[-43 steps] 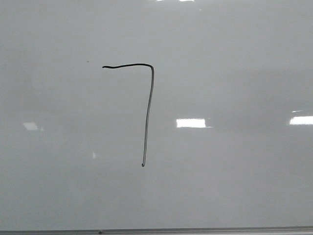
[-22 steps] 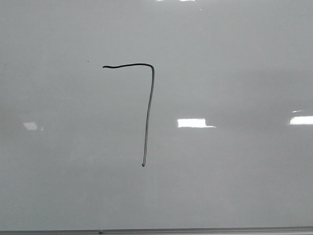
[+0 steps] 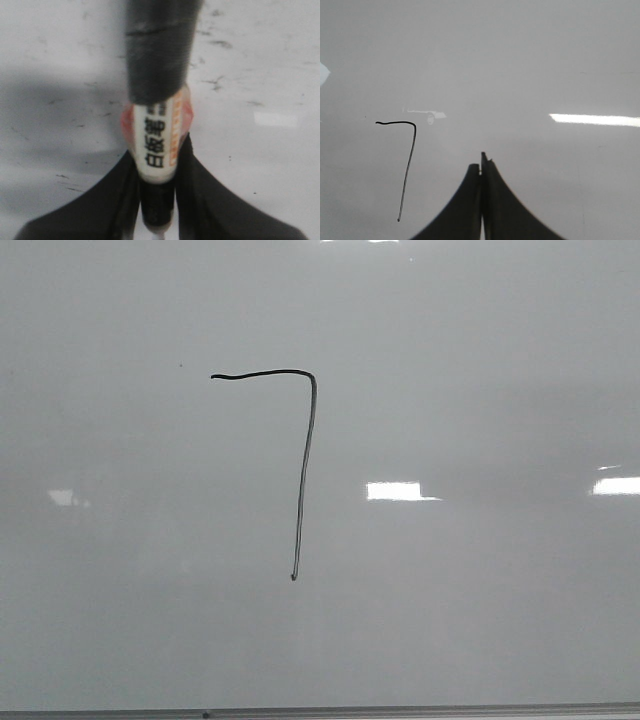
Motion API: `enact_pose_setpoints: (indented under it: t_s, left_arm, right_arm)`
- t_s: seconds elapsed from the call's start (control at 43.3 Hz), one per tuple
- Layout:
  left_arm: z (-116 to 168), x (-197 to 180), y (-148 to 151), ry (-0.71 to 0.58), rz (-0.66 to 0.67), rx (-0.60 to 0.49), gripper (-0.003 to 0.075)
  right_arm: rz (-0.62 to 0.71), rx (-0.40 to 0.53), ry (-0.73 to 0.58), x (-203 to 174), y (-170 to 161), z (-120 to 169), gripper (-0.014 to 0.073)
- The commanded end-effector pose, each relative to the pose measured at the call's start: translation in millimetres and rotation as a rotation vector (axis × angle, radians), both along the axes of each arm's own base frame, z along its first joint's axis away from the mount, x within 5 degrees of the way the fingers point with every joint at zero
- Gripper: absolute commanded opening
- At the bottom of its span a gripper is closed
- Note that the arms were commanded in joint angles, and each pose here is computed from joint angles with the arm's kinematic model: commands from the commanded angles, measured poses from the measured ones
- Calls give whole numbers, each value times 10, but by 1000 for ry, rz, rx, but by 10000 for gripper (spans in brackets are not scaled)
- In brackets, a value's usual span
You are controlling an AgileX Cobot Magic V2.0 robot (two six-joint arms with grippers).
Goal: Write number 7 on whiteboard
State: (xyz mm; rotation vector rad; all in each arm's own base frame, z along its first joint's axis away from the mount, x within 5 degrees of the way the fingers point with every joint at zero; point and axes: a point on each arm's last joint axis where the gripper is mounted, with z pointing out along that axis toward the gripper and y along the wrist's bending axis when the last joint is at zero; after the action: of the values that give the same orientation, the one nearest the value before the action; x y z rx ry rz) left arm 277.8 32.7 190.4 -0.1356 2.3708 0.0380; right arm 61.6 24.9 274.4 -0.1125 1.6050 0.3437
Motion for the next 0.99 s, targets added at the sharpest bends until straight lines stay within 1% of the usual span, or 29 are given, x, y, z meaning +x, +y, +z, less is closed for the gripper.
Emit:
enact_pose_setpoints:
  t_s: [0.0,0.115,0.185,0.3,0.346,0.393,0.462,0.577,0.647,0.716,0.808,0.831,0.901,0.924,0.97]
  left_arm:
    - [195,81,0,-114,16,10,248]
    - [203,87,4,-125,18,13,291]
    - [203,87,4,-125,18,13,343]
    - [205,72,-3,-112,14,8,461]
    - [241,50,-9,-114,11,6,493]
    - [305,14,-18,-123,7,4,501]
    - [415,-43,-29,-147,0,6,491]
    - [692,-255,-59,-239,-7,17,442]
    - [859,-485,-85,-320,-11,31,382]
    - [952,-696,-109,-384,-10,39,336]
    - [1095,-998,-142,-496,-8,51,255]
    - [1138,-1083,-152,-530,-8,55,225]
    - [1190,-1285,-175,-600,-8,63,143]
    - [1193,-1321,-180,-611,-8,64,126]
    - [1200,-1458,-195,-655,-8,70,61]
  right_arm:
    - [-33,28,-43,3,-28,110,-70]
    - [-33,28,-43,3,-28,110,-70]
    - [-33,28,-43,3,-28,110,-70]
    - [-33,28,-43,3,-28,110,-70]
    - [-33,28,-43,3,-28,110,-70]
    - [-35,28,-44,4,-30,111,-70]
    - [-40,29,-47,5,-34,115,-70]
    - [-43,30,-50,5,-37,117,-70]
    - [-43,30,-50,5,-37,117,-70]
    - [-44,30,-50,5,-37,117,-70]
    - [-44,30,-50,5,-37,117,-70]
    - [-44,30,-50,5,-37,117,-70]
    - [-44,30,-50,5,-37,117,-70]
    - [-42,30,-49,5,-36,116,-70]
    - [-42,30,-49,5,-36,116,-70]
